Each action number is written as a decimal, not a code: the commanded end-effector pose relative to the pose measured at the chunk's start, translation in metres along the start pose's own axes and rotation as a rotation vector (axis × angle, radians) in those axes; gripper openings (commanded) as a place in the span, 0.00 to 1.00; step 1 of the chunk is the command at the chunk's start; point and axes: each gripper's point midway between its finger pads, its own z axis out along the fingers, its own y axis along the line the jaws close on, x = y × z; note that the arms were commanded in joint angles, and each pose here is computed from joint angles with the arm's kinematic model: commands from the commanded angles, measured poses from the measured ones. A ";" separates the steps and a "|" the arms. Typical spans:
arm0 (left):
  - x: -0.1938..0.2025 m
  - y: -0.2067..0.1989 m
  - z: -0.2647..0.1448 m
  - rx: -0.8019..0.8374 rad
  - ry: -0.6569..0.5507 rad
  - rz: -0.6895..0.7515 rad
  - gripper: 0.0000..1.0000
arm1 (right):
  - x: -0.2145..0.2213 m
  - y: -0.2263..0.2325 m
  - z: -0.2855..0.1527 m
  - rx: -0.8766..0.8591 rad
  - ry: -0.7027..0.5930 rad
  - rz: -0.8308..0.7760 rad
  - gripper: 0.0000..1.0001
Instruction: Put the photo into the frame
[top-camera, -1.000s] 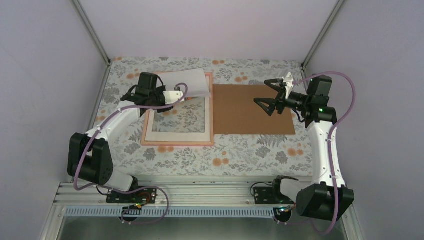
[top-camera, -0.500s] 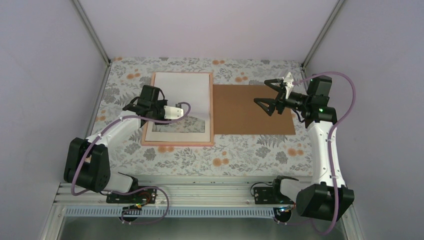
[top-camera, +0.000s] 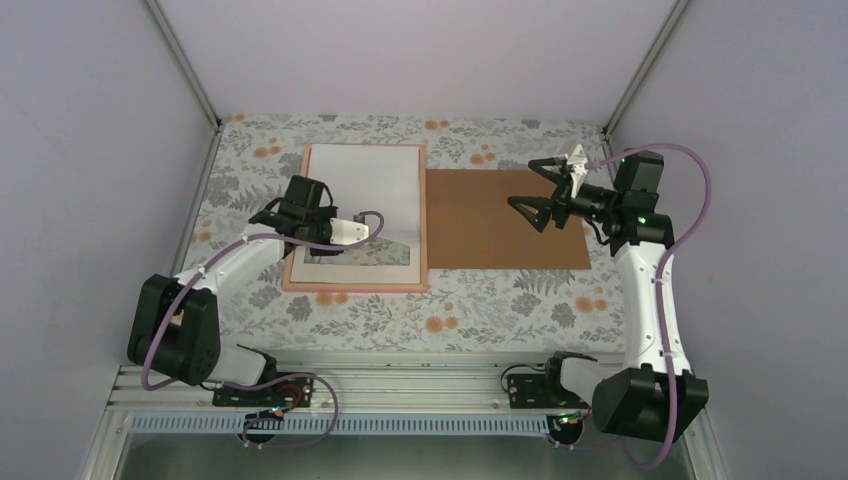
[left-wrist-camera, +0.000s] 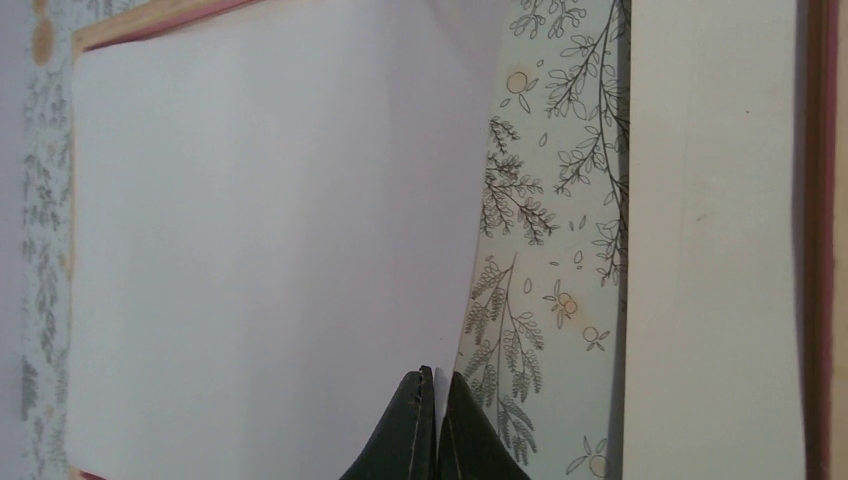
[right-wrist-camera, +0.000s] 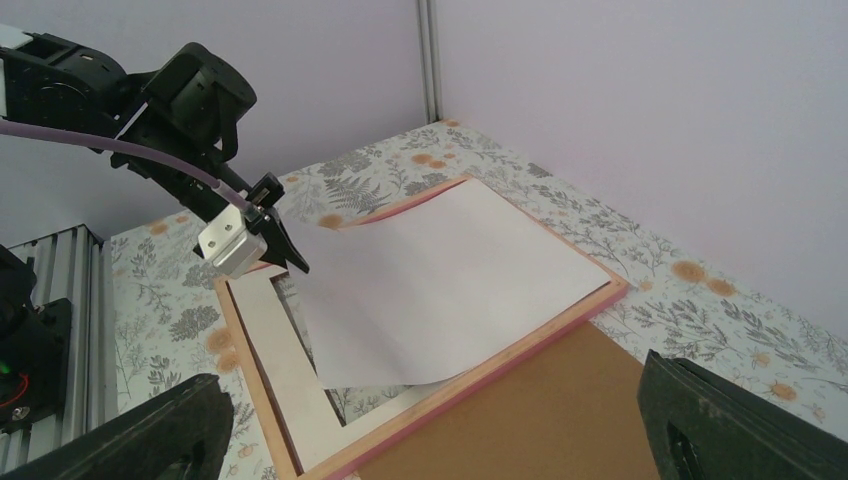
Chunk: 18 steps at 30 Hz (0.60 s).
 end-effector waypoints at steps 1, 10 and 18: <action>-0.001 -0.005 -0.008 0.014 0.004 -0.037 0.02 | -0.003 0.008 0.000 -0.030 -0.017 -0.009 1.00; -0.003 -0.014 -0.015 0.014 -0.013 -0.021 0.02 | -0.002 0.008 0.001 -0.037 -0.021 -0.002 1.00; 0.003 -0.006 0.003 -0.019 0.008 -0.088 0.03 | -0.002 0.008 0.001 -0.037 -0.020 0.000 1.00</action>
